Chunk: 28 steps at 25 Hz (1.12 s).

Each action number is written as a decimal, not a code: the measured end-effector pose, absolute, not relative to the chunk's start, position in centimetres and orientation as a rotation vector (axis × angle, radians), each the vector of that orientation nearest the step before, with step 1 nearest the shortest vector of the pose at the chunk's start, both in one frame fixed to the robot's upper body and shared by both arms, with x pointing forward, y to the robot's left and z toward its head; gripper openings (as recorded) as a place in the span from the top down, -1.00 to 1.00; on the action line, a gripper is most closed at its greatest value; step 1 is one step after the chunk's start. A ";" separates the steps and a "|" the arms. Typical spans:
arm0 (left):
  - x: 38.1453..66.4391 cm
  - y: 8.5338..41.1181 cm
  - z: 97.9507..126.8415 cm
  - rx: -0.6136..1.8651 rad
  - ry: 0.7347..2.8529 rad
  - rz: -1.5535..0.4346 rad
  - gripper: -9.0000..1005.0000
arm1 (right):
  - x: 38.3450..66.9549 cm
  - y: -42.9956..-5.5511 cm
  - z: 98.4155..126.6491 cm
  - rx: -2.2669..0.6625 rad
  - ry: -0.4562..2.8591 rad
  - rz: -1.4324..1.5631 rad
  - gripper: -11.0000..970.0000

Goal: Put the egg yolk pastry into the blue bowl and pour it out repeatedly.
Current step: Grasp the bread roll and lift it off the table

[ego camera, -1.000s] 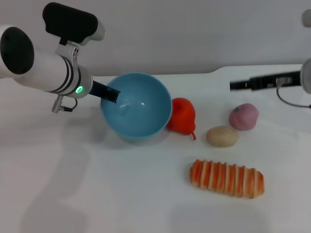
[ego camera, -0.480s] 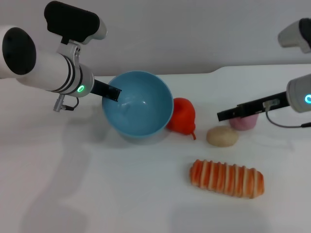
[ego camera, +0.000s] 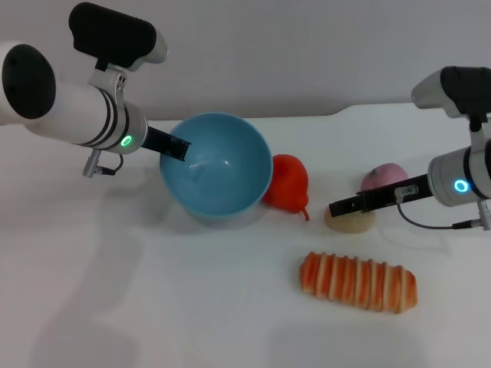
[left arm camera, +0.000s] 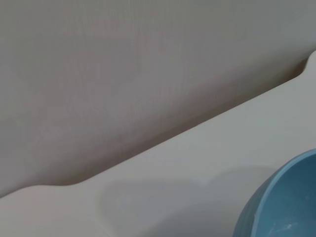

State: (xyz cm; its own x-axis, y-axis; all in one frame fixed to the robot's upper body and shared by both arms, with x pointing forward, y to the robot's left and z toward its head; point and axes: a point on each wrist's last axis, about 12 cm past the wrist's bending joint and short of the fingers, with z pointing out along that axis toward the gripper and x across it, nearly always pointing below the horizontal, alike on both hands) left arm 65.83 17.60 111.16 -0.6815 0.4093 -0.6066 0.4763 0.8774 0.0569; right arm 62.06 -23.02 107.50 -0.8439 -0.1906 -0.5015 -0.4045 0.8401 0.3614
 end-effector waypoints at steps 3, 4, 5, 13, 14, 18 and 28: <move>65.9 17.6 111.2 0.643 2.407 -0.136 0.98 | 62.0 -23.0 107.1 -0.420 2.573 0.636 -0.38; 65.9 17.6 111.2 0.644 2.407 -0.136 0.98 | 62.0 -23.0 106.9 -0.414 2.577 0.634 -0.38; 65.9 17.6 111.2 0.645 2.407 -0.136 0.98 | 62.0 -23.1 106.8 -0.409 2.580 0.632 -0.38; 65.9 17.7 111.1 0.645 2.408 -0.132 0.98 | 61.5 -23.0 105.8 -0.366 2.595 0.631 -0.38; 65.9 17.7 111.1 0.646 2.408 -0.132 0.98 | 61.5 -23.1 105.7 -0.361 2.597 0.629 -0.38; 65.8 17.6 111.1 0.656 2.408 -0.127 0.98 | 61.3 -23.3 105.4 -0.344 2.603 0.625 -0.37; 65.7 17.5 111.0 0.669 2.405 -0.123 0.98 | 61.1 -23.5 105.2 -0.334 2.603 0.623 -0.27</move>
